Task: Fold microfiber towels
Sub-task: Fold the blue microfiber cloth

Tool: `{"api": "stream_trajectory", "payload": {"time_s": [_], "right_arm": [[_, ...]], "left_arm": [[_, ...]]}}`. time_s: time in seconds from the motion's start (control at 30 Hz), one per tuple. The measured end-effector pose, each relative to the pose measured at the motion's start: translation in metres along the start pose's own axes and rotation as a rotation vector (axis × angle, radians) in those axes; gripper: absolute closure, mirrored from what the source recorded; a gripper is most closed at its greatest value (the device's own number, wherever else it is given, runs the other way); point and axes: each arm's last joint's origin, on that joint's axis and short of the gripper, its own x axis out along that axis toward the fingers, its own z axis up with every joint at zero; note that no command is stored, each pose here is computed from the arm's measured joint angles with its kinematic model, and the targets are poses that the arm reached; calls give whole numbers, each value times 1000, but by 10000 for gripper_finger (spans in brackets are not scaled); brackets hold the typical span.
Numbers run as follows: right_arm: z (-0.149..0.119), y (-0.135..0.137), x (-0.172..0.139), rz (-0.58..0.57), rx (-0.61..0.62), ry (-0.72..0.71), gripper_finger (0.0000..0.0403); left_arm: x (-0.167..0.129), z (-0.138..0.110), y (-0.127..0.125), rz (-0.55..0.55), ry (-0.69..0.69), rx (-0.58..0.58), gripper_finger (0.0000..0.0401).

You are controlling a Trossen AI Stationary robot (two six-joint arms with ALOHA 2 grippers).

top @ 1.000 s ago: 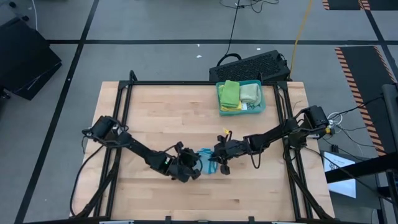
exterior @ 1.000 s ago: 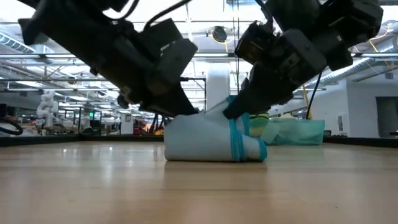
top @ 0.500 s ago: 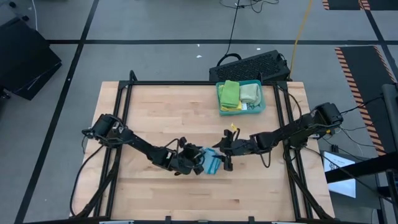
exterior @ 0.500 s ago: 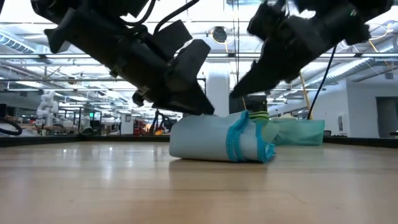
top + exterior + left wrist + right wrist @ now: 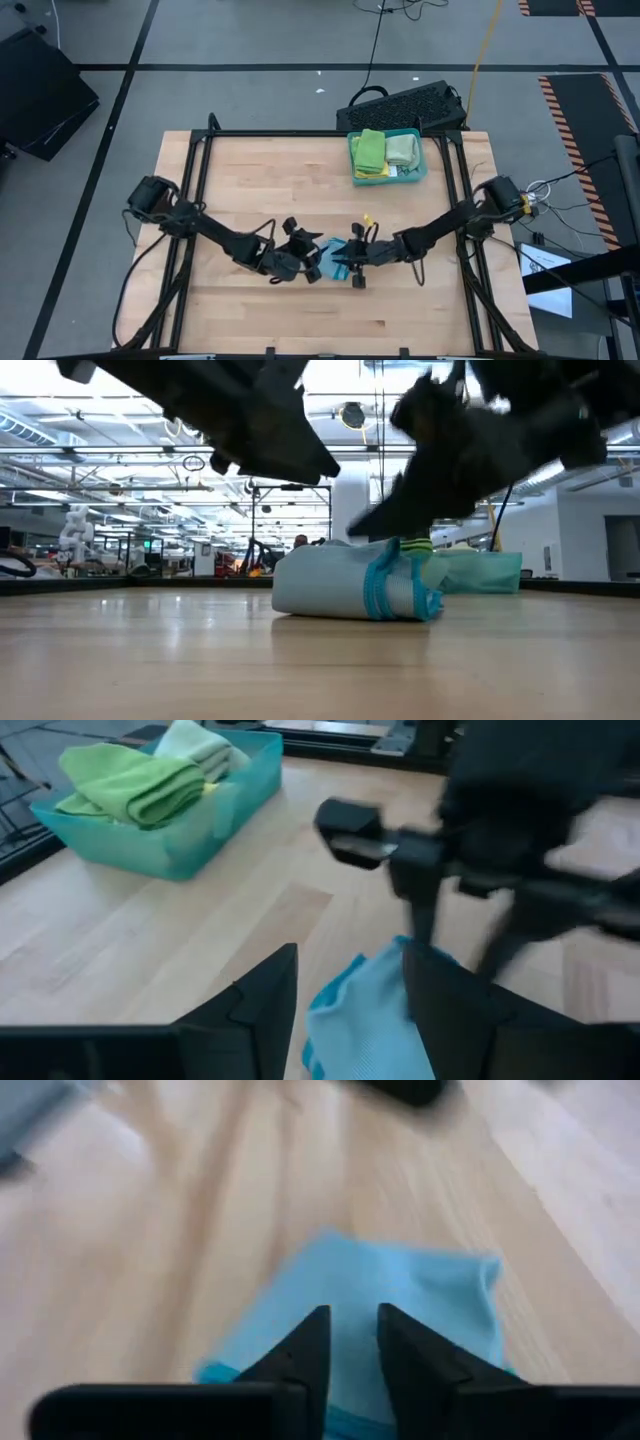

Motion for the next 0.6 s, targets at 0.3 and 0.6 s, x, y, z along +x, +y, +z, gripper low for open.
{"api": "stream_trajectory", "payload": {"time_s": [0.3, 0.6], "right_arm": [[-43, 1, 27, -39, 69, 73, 377], [-11, 2, 9, -4, 83, -8, 358]], "left_arm": [[-3, -18, 4, -25, 42, -39, 217], [-21, -21, -18, -167, 5, 224, 172]]}}
